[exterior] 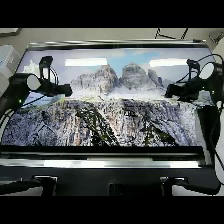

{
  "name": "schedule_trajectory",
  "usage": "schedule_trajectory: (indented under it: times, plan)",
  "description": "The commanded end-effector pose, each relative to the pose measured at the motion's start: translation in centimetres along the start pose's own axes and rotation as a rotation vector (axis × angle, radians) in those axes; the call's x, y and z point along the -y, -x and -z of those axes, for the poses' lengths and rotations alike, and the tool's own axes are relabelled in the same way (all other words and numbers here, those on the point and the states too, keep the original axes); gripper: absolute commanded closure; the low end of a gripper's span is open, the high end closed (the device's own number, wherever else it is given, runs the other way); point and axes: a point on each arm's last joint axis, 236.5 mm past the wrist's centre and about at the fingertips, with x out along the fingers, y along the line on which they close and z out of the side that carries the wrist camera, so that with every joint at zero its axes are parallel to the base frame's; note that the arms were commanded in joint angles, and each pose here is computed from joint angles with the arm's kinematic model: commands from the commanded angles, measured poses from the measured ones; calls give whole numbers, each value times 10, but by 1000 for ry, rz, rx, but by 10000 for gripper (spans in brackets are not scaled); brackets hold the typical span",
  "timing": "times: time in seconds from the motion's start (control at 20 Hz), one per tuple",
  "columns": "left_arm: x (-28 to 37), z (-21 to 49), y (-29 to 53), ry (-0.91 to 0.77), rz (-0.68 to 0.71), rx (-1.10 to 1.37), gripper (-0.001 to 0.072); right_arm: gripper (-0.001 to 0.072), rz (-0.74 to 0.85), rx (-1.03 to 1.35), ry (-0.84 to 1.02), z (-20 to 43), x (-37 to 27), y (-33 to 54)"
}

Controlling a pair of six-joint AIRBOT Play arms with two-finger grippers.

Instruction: Fold the clothes and pants, and hang the long-sleeved shirts on hangers.

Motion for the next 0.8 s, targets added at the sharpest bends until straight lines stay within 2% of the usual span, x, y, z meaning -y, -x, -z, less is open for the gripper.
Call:
schedule_trajectory:
  times: [0.0, 0.1, 0.15, 0.2, 0.35, 0.5, 0.65, 0.75]
  plan:
    - [-61, -70, -9, 402, -2, 222, -13, 37, -7, 103, -1, -24, -2, 1]
    - [-135, -61, -16, 756, 29, 143, -13, 37, -7, 100, 0, -24, -2, 1]
    - [-167, -44, -18, 894, 57, 79, -13, 37, -6, 95, 4, -23, -2, 1]
    - [-193, -25, -19, 959, 69, 21, -13, 37, -6, 92, 7, -22, -2, 0]
    - [-241, 31, -26, 1030, 70, -94, -13, 38, -6, 91, 7, -21, -2, 0]
    - [-256, 60, -47, 1069, 35, -86, -13, 38, -7, 79, 6, -19, -2, 0]
    - [-252, 51, -70, 1095, 93, 25, -13, 38, -7, 66, 6, -16, -2, 0]
    - [-243, 35, -83, 1052, 139, 92, -13, 38, -10, 62, 4, -15, -3, 0]
